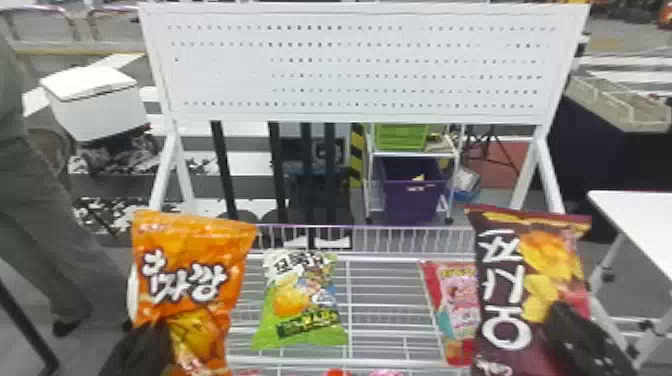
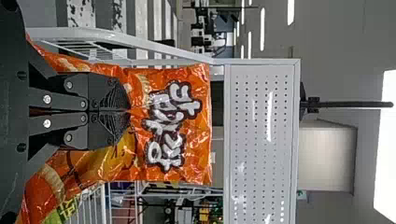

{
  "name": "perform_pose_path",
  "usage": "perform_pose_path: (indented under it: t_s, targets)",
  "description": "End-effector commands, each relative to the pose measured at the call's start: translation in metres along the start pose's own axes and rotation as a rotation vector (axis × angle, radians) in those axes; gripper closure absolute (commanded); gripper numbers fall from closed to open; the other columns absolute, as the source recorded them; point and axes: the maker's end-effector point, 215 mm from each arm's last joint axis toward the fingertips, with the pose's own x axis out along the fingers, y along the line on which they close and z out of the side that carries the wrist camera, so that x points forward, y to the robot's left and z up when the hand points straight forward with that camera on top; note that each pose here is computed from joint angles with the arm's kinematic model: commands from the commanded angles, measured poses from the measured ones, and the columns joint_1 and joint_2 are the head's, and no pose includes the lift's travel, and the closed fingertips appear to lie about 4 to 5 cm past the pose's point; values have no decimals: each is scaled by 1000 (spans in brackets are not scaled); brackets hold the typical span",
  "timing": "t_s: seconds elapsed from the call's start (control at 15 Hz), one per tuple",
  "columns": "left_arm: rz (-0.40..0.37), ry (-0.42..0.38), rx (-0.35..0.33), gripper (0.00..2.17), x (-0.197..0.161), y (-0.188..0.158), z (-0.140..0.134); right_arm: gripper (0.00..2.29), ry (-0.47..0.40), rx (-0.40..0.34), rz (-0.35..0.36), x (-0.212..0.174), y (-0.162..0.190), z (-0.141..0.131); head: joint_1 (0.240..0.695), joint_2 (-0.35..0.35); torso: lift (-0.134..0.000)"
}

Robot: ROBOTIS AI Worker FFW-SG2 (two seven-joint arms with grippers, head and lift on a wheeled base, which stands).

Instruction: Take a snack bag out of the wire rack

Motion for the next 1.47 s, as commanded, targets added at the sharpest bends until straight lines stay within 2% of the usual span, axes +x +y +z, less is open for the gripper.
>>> perform_pose_path:
  t_s: [0.0, 0.33, 1.4]
  targets:
    - [3, -2, -1, 1959, 1, 0, 0, 2253, 43, 0, -54, -17, -20, -12, 499, 0, 0]
    - [38, -5, -5, 1959, 1, 15, 2, 2253, 30, 26, -81, -36, -39, -14, 499, 0, 0]
    - [41, -4, -5, 1959, 0, 15, 2, 2253, -28, 27, -49, -35, -26, 5, 499, 0, 0]
